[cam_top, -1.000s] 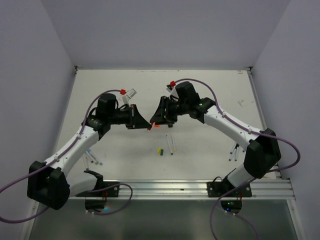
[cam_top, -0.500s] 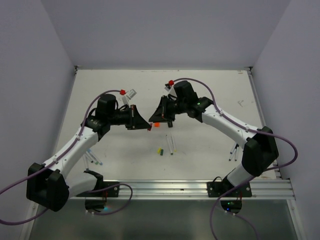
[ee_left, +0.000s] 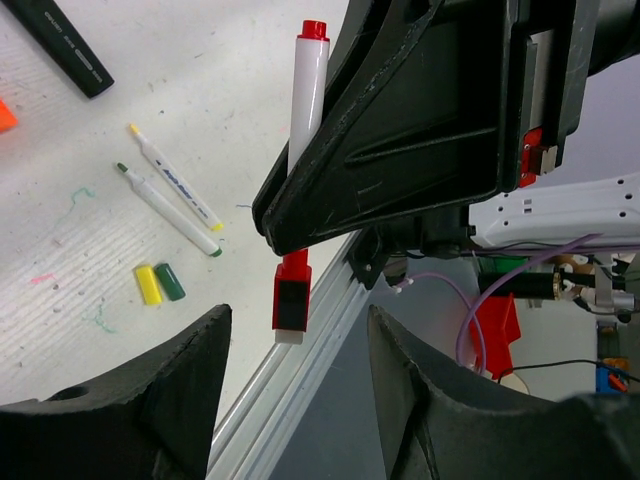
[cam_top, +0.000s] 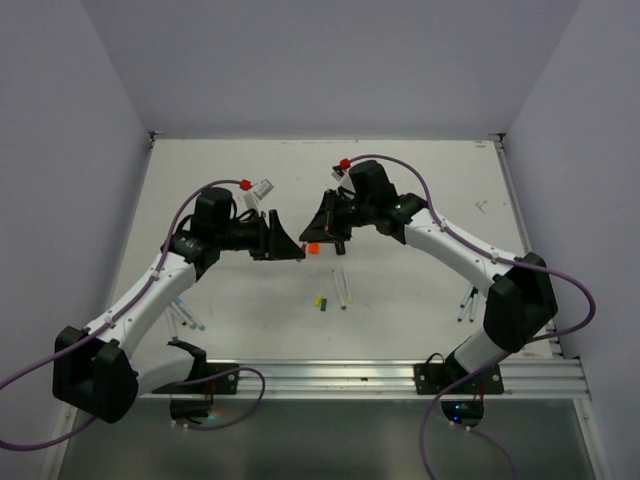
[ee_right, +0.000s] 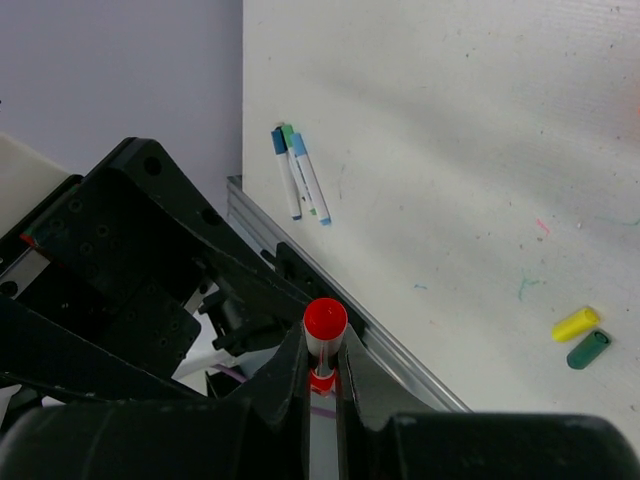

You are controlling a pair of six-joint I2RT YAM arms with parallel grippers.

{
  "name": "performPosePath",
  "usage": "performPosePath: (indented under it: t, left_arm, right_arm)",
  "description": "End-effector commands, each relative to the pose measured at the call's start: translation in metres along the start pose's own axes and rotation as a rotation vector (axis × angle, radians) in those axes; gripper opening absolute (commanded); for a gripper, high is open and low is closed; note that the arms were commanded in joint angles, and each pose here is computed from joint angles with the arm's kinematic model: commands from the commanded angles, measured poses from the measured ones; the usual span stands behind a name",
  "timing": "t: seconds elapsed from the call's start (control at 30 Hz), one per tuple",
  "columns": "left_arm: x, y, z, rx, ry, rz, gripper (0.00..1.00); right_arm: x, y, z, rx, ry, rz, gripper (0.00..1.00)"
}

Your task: Open the pen caps

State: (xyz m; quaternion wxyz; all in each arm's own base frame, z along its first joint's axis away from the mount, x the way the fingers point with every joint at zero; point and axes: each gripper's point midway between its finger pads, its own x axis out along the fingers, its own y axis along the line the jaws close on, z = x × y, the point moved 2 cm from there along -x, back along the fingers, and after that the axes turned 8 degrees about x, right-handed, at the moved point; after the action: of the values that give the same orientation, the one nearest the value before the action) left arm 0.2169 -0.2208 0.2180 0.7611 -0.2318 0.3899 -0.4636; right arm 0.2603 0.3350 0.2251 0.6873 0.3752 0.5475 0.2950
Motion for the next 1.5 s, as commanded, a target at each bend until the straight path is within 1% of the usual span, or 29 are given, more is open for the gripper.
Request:
performPosePath:
  t: [0.0, 0.3, 0.53, 0.6, 0.7, 0.73, 0.77, 0.8, 0.87, 0.9, 0.93, 0.97, 1.0, 1.03, 1.07, 1.1, 1.17, 1.27, 1.3, 1.33, 1.47]
  left_arm:
    - [-0.001, -0.009, 0.010, 0.036, -0.015, -0.012, 0.59]
    - [0.006, -0.010, 0.015, 0.048, -0.007, -0.019, 0.57]
    - [0.011, -0.010, 0.012, 0.044, 0.008, -0.027, 0.45]
    - [0.011, -0.010, 0.011, 0.043, 0.012, -0.031, 0.37]
    - [0.012, -0.010, 0.010, 0.041, 0.022, -0.045, 0.15]
    - [0.012, -0.013, 0.011, 0.047, 0.022, -0.061, 0.02]
    - [0.012, -0.015, 0.010, 0.050, 0.025, -0.078, 0.00]
    - [0.011, -0.021, 0.009, 0.042, 0.036, -0.122, 0.00]
    - [0.008, -0.036, 0.015, 0.081, 0.004, -0.205, 0.00]
    - [0.007, -0.041, 0.009, 0.036, 0.022, -0.250, 0.00]
    - [0.005, -0.051, 0.017, 0.093, -0.022, -0.307, 0.00]
    - [0.003, -0.053, 0.012, 0.087, -0.022, -0.340, 0.00]
    - [-0.002, -0.061, 0.009, 0.037, -0.008, -0.389, 0.00]
    - [-0.009, -0.077, 0.018, 0.132, -0.071, -0.460, 0.00]
    - [-0.011, -0.079, 0.012, 0.123, -0.070, -0.492, 0.00]
    - [-0.020, -0.092, 0.015, 0.147, -0.091, -0.553, 0.00]
    - [-0.023, -0.095, 0.012, 0.137, -0.094, -0.580, 0.00]
    - [-0.028, -0.101, 0.010, 0.147, -0.099, -0.609, 0.00]
    - [-0.028, -0.100, 0.008, 0.119, -0.088, -0.608, 0.00]
    - [-0.031, -0.103, 0.008, 0.149, -0.099, -0.626, 0.00]
    - [-0.036, -0.105, -0.001, 0.145, -0.096, -0.644, 0.00]
  right_arm:
    - [-0.006, 0.014, 0.006, -0.020, -0.037, 0.043, 0.00]
    - [-0.003, 0.014, 0.005, -0.010, -0.020, 0.048, 0.00]
    - [-0.003, 0.015, 0.005, -0.008, -0.016, 0.053, 0.00]
    - [-0.001, 0.015, 0.004, -0.007, -0.010, 0.054, 0.00]
    - [-0.001, 0.015, 0.005, -0.005, -0.006, 0.058, 0.00]
    - [-0.002, 0.017, 0.004, -0.008, -0.001, 0.064, 0.00]
    - [-0.002, 0.017, 0.004, -0.013, 0.000, 0.068, 0.00]
    - [-0.002, 0.017, 0.003, -0.029, 0.002, 0.073, 0.00]
    - [-0.003, 0.019, -0.001, -0.051, 0.023, 0.100, 0.00]
    - [-0.003, 0.014, -0.004, -0.054, 0.039, 0.110, 0.00]
    - [-0.005, 0.023, -0.001, -0.088, 0.024, 0.175, 0.00]
    - [-0.009, 0.029, -0.006, -0.102, 0.053, 0.236, 0.00]
    - [-0.010, 0.035, -0.002, -0.117, 0.027, 0.332, 0.00]
    - [-0.017, 0.042, -0.004, -0.124, 0.024, 0.400, 0.00]
    - [-0.022, 0.045, -0.003, -0.114, 0.015, 0.450, 0.00]
    - [-0.031, 0.052, -0.001, -0.096, -0.002, 0.557, 0.00]
    - [-0.036, 0.053, 0.002, -0.069, -0.006, 0.618, 0.00]
    - [-0.046, 0.060, 0.008, -0.088, -0.031, 0.674, 0.00]
    - [-0.049, 0.065, 0.008, -0.095, -0.035, 0.698, 0.00]
    - [-0.052, 0.068, 0.009, -0.102, -0.031, 0.718, 0.00]
    - [-0.059, 0.072, 0.022, -0.104, -0.075, 0.748, 0.00]
